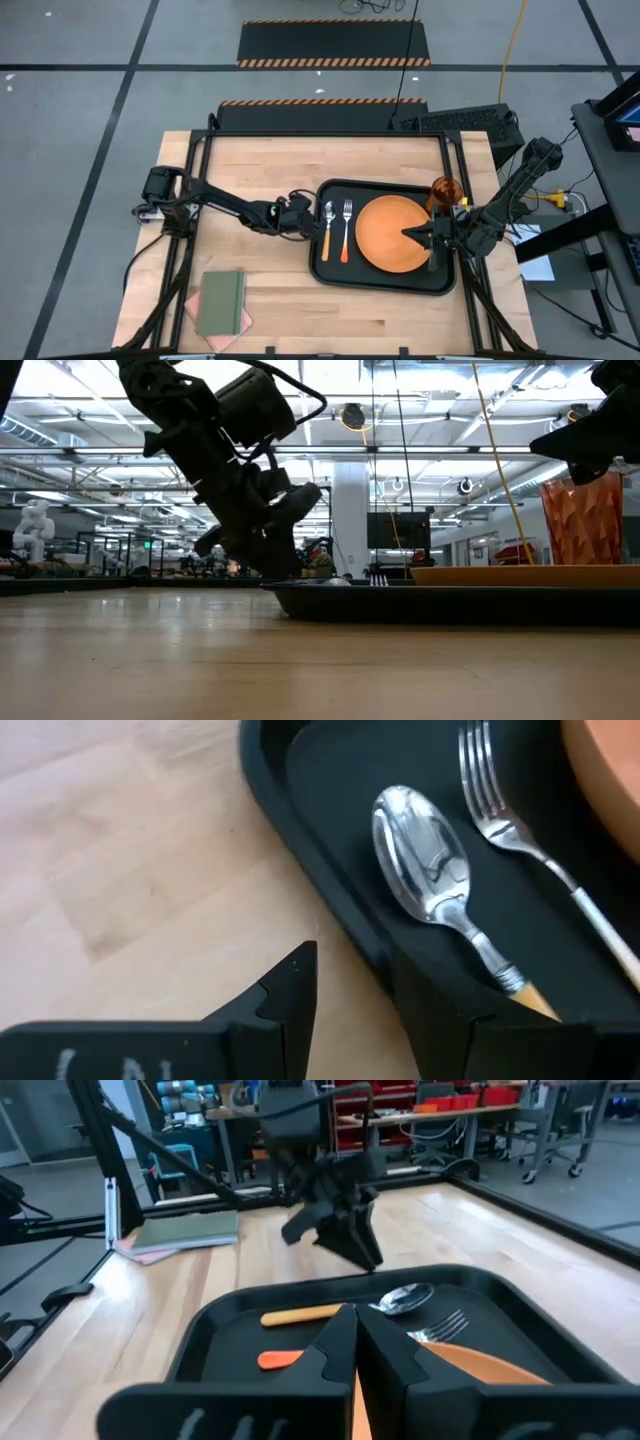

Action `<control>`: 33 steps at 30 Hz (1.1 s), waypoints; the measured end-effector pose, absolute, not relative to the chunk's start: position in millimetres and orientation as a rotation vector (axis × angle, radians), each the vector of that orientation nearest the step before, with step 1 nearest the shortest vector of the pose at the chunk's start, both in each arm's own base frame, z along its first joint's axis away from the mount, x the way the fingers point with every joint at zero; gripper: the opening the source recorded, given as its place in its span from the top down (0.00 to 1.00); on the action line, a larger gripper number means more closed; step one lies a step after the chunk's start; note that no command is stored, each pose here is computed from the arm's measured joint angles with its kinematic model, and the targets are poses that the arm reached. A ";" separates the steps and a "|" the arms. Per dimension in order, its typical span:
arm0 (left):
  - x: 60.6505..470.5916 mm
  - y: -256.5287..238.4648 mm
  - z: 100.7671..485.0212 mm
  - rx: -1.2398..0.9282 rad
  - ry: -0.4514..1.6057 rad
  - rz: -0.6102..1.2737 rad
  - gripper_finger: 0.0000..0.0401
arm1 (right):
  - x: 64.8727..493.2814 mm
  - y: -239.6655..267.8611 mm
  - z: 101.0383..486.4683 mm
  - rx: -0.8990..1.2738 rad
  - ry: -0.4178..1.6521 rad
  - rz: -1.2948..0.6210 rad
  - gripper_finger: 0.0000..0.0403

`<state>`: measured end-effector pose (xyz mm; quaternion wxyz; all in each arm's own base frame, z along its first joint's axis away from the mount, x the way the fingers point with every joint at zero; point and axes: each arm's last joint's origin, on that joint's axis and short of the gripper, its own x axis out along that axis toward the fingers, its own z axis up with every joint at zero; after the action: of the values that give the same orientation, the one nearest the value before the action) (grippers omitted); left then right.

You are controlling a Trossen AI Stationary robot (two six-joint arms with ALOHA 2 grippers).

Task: Pick and place plate/cup/fork/spoon on tray
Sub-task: Return to Home Position

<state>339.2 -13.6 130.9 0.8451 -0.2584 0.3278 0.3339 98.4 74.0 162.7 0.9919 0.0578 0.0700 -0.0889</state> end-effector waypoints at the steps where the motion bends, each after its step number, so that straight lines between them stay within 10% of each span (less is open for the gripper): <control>1: 340.3 -13.9 128.4 -0.546 0.692 0.704 0.67 | 98.6 74.2 163.4 0.110 0.136 -0.178 1.00; 33: 323.1 -35.1 140.0 -0.610 0.734 0.757 0.67 | 100.0 75.9 162.7 0.103 0.139 -0.169 1.00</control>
<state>323.1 -35.1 140.0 0.8203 -0.2865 0.3446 0.3554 100.0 75.9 162.7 0.9927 0.0513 0.0695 -0.0843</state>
